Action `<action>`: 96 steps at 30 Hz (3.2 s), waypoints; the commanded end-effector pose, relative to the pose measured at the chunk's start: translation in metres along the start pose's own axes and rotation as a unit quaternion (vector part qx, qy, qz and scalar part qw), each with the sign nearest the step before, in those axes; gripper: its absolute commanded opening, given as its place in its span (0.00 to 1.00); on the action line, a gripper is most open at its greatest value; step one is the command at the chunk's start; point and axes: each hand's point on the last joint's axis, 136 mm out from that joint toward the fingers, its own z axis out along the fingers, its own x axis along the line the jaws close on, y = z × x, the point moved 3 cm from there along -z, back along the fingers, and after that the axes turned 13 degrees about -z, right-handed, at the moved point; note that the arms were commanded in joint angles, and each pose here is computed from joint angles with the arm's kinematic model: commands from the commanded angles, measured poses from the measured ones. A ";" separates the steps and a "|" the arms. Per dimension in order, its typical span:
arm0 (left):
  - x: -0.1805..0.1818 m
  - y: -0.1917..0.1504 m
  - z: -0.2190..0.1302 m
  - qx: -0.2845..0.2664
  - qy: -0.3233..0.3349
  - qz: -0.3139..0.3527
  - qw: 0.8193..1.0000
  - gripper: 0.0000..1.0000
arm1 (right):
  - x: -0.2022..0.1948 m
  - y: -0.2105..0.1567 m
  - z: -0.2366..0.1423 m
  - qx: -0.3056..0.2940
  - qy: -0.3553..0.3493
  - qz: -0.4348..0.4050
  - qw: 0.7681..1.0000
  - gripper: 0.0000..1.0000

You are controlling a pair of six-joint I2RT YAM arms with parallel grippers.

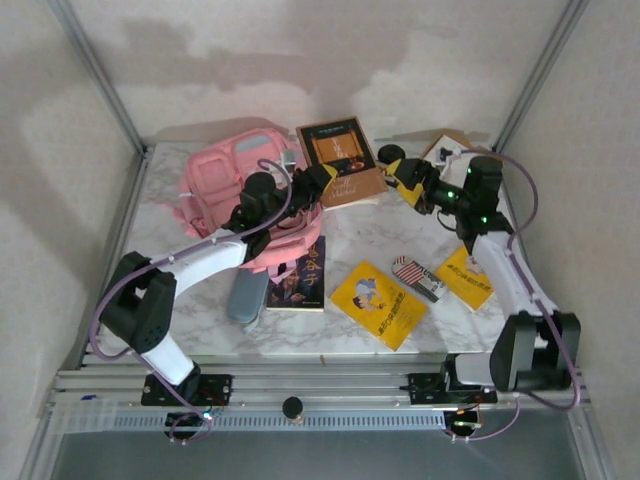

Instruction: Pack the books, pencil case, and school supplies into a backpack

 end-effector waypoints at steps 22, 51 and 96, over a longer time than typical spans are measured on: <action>-0.078 -0.028 0.011 -0.080 -0.136 -0.029 0.987 0.00 | 0.082 0.006 0.034 -0.178 0.127 0.085 0.972 0.89; 0.010 0.021 -0.097 -0.100 0.334 0.333 0.876 0.67 | 0.045 0.006 -0.017 -0.210 -0.067 -0.057 0.974 0.00; 0.173 0.134 -0.061 0.041 0.644 0.496 0.582 0.71 | -0.015 -0.046 0.017 -0.115 -0.150 -0.034 0.981 0.00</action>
